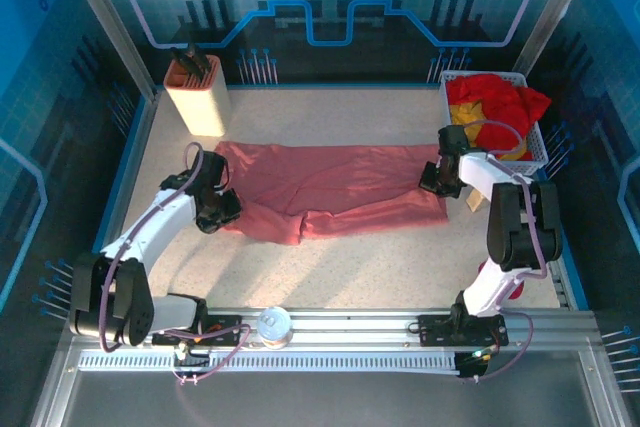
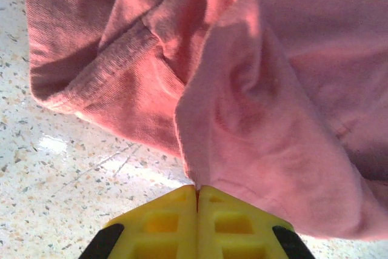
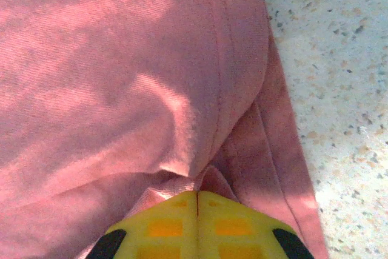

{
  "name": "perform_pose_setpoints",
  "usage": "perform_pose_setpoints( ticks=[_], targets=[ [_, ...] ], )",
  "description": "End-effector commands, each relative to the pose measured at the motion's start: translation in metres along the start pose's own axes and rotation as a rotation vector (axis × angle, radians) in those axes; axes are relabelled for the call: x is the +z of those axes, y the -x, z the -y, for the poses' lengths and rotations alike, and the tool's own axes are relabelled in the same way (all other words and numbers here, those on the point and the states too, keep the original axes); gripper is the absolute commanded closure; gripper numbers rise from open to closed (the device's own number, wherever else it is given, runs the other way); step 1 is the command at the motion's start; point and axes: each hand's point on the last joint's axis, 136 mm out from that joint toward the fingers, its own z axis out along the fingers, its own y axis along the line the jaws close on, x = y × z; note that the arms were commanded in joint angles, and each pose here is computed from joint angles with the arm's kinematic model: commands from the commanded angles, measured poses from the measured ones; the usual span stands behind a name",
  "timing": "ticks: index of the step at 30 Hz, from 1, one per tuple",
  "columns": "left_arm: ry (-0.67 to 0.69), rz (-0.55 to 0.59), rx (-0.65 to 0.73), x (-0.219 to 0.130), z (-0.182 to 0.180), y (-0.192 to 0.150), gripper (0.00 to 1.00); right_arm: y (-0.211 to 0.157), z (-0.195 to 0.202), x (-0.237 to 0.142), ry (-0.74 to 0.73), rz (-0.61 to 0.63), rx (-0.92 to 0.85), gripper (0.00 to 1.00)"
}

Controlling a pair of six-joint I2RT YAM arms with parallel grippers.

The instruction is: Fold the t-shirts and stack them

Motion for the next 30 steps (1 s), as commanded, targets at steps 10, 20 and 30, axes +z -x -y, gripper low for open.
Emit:
perform_pose_setpoints(
  ticks=[10, 20, 30],
  targets=[
    [-0.051, 0.003, 0.028, -0.04, 0.01, -0.001, 1.0, -0.008, 0.019, -0.037, -0.011, 0.053, 0.052, 1.0],
    [-0.108, 0.012, 0.04, -0.079, 0.019, -0.006, 1.0, -0.038, 0.037, -0.068, -0.004, 0.014, 0.089, 1.0],
    [-0.159, 0.09, 0.022, -0.113, 0.026, -0.001, 1.0, -0.062, 0.056, -0.083, -0.018, 0.027, 0.138, 1.0]
  ],
)
